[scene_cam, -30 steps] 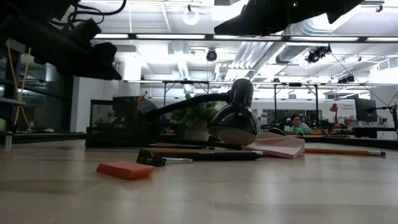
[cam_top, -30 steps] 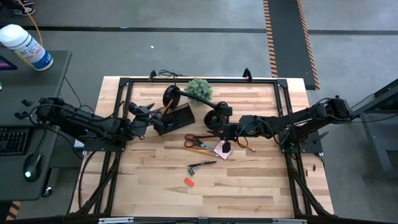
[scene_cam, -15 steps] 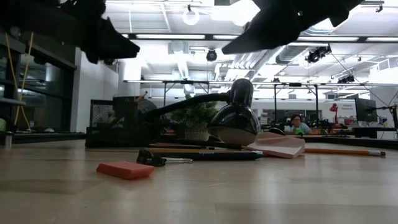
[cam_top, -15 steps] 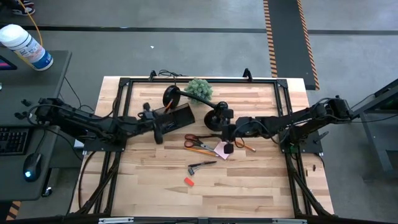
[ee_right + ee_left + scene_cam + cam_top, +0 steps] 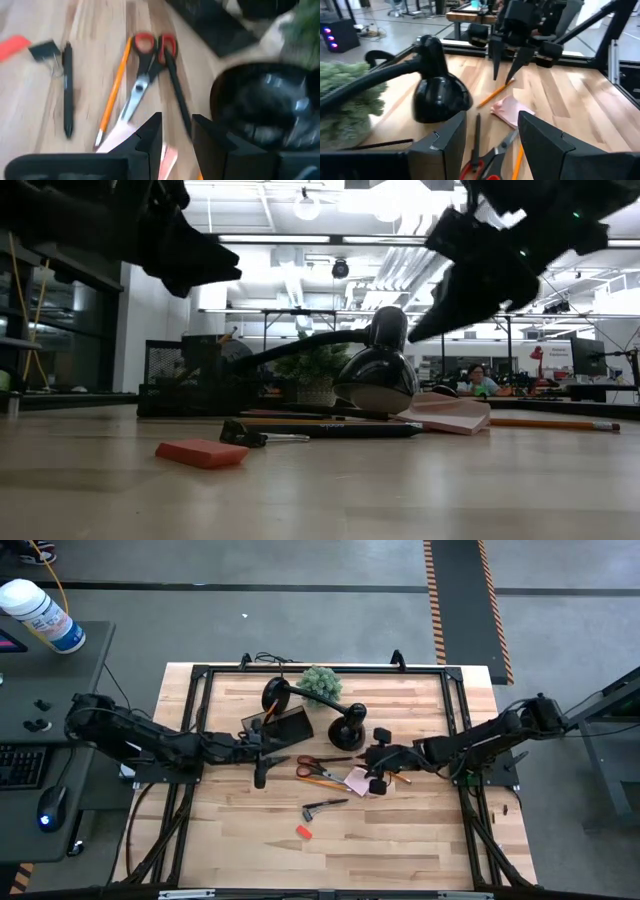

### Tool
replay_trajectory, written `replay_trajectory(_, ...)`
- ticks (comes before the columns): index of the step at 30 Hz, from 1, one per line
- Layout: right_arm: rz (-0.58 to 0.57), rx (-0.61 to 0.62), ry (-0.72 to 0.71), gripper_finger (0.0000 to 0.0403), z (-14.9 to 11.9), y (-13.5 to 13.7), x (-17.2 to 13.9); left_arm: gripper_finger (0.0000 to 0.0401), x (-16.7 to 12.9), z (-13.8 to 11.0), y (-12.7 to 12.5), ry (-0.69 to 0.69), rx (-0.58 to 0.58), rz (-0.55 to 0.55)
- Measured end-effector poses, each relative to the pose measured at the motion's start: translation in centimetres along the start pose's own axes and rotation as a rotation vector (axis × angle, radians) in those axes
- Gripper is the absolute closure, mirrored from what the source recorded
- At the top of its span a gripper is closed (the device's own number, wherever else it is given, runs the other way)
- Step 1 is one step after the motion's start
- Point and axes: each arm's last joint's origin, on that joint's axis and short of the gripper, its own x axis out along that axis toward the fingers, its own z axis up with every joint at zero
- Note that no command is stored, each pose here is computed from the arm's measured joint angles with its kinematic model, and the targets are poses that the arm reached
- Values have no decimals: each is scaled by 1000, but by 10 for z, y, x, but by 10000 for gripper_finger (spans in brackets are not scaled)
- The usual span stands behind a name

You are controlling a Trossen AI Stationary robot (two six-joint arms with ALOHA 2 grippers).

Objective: Pick and place office supplies into organizer
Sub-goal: Put the right orange pencil into the black desk organizer

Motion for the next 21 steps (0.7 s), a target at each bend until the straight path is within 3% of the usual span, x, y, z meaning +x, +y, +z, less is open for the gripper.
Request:
replay_trajectory(8, -99, 100, 132, 308, -32, 8, -27, 233, 14, -11, -3, 8, 3, -4)
replay_trajectory(15, -92, 217, 74, 308, -56, 14, -66, 233, 17, -9, -4, -28, -7, -4)
replay_trajectory(21, -77, 291, 70, 308, -88, 18, -79, 233, 16, -8, -4, -42, -9, -9)
